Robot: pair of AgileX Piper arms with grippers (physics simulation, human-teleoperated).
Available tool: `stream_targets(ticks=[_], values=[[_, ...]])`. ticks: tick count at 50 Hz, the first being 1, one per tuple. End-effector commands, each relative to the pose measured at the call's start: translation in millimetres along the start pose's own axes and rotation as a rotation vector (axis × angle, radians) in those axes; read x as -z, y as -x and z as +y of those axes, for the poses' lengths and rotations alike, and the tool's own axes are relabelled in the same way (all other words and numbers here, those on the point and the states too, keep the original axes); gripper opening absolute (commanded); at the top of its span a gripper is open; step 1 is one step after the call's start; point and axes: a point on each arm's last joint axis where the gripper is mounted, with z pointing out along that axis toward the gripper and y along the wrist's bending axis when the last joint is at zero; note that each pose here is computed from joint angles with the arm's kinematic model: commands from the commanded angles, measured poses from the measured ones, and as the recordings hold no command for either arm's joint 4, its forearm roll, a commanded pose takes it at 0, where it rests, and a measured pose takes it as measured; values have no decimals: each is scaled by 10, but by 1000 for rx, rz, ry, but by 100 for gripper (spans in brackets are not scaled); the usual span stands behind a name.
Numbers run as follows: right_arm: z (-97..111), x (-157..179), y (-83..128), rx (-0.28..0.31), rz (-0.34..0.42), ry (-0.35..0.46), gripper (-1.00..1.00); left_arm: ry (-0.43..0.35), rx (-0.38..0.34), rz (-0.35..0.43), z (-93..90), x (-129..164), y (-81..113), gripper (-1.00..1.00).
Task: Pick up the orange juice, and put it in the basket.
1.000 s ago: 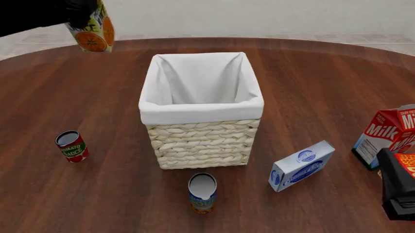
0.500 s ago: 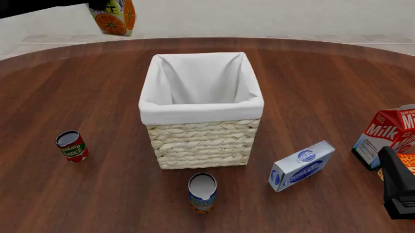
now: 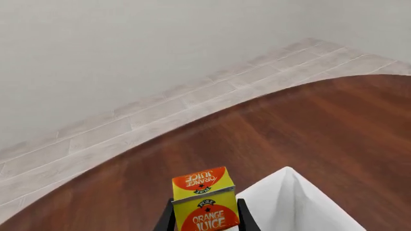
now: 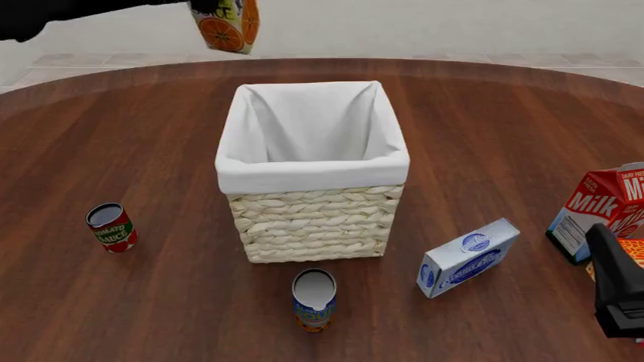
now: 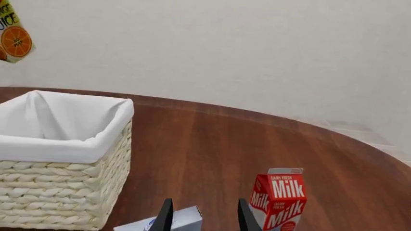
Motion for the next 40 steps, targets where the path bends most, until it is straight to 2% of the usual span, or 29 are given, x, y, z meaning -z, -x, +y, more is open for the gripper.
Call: stream_targets(ticks=[1,13,27,40], values=[[2,26,-12,3,-3,0,100,-52,-30,-11,-180,-123,19,-100],[6,25,-37,11,-4,2,100,-93,-29,4,-324,-232,-11,-100],[9,24,-43,17,-6,7,100,-148,-24,49,-535,-375,-173,-100],[12,24,-48,23,-6,11,100,-176,-20,82,-648,-450,-288,-100]])
